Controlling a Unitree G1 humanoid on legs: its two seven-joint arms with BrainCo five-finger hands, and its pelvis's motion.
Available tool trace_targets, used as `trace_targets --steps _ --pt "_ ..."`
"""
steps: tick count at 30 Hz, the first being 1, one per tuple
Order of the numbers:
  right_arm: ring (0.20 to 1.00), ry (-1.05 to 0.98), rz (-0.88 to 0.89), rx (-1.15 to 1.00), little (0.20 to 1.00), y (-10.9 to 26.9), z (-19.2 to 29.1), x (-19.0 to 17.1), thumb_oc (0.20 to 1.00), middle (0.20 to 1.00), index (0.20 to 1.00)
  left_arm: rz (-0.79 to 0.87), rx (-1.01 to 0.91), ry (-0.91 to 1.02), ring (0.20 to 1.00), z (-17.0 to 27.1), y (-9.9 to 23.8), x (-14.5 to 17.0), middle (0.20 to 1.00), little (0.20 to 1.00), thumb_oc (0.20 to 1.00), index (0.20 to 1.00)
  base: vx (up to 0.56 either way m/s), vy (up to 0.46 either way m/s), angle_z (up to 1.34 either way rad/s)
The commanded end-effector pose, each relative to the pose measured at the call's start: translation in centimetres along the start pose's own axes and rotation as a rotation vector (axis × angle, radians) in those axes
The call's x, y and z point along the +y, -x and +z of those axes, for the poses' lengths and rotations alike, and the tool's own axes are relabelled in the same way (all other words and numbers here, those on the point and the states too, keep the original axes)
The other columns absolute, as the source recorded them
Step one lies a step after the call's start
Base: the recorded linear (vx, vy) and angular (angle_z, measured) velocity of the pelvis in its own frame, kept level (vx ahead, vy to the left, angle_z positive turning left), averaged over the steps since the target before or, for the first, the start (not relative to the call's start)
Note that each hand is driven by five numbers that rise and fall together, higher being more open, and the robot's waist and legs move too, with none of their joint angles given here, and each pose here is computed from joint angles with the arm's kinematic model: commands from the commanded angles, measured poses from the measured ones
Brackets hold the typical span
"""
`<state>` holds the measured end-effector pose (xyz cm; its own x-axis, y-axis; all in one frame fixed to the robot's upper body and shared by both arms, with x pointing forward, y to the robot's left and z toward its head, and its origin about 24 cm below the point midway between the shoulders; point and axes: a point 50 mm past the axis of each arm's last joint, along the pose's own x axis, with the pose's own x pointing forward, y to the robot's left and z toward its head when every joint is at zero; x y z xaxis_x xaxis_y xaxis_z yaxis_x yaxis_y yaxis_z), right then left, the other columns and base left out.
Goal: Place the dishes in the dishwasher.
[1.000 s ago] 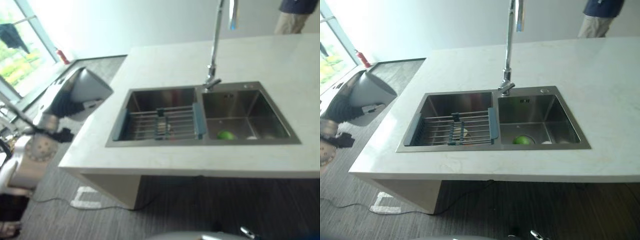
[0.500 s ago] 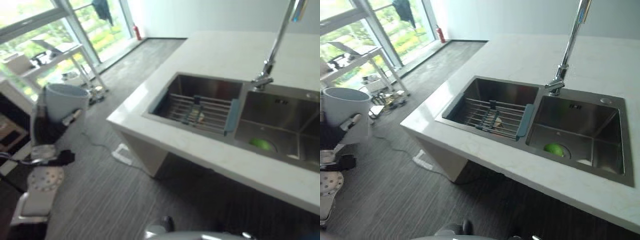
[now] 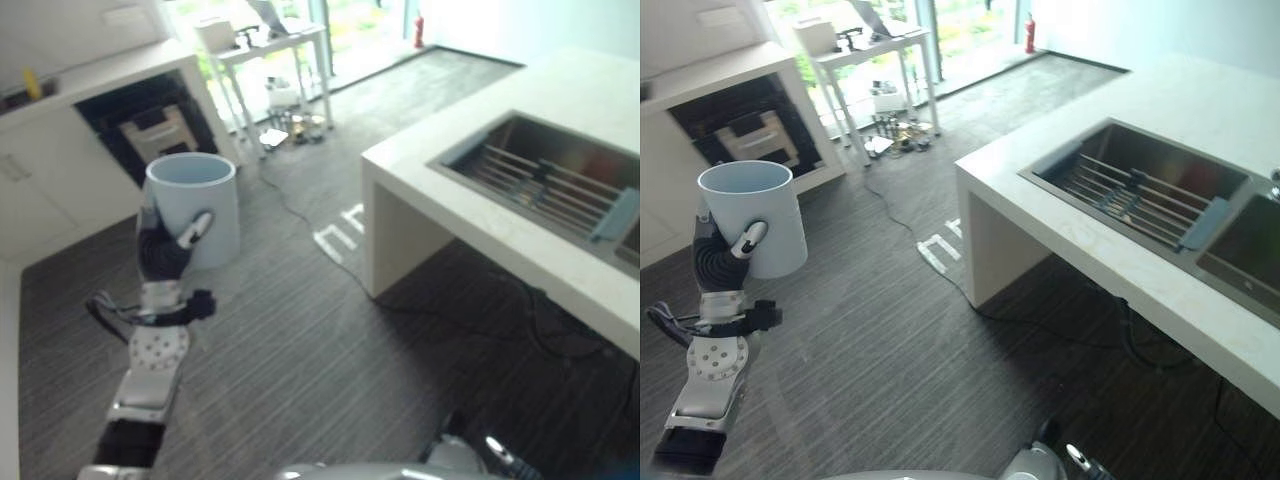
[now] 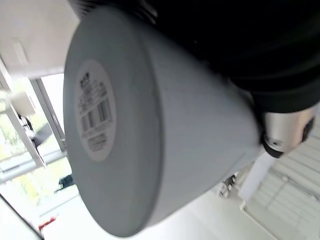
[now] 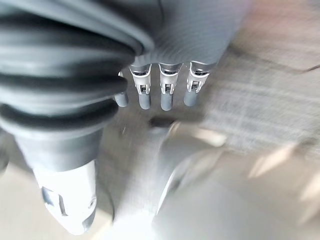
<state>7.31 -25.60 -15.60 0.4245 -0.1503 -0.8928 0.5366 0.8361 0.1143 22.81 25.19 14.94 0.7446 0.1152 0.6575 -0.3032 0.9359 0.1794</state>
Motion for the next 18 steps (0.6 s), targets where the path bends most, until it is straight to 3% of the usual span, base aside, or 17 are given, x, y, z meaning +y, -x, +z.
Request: trace_targets --steps 1,4,7,11,18 --pt "1.000 0.010 -0.004 -0.046 1.000 -0.2 1.0 0.4 1.000 1.000 1.000 0.007 -0.222 0.059 0.200 3.6 -2.6 0.3 0.200 0.200 0.200 0.200 -0.10 0.025 0.82" --pt "1.000 -0.029 -0.017 -0.037 1.000 -0.1 0.6 0.2 1.000 1.000 1.000 -0.060 -0.222 0.131 0.200 3.3 -3.2 -1.0 0.200 0.200 0.200 0.200 -0.12 -0.013 1.07" --pt "1.000 -0.018 -0.015 -0.024 1.000 0.0 0.4 -0.3 1.000 1.000 1.000 -0.070 -0.197 0.210 0.200 2.7 -3.3 -2.3 0.200 0.200 0.200 0.200 -0.02 -0.017 2.35" --pt "1.000 0.033 -0.011 0.015 1.000 0.1 0.3 -0.7 1.000 1.000 1.000 -0.064 -0.157 0.235 0.200 2.4 -3.4 -3.6 0.200 0.200 0.200 0.200 0.04 -0.093 0.57" --pt "1.000 0.152 0.045 0.039 1.000 -0.3 1.3 0.4 1.000 1.000 1.000 -0.044 -0.100 0.220 0.200 2.4 -2.7 -1.9 0.200 0.200 0.200 0.200 0.08 -0.207 0.63"
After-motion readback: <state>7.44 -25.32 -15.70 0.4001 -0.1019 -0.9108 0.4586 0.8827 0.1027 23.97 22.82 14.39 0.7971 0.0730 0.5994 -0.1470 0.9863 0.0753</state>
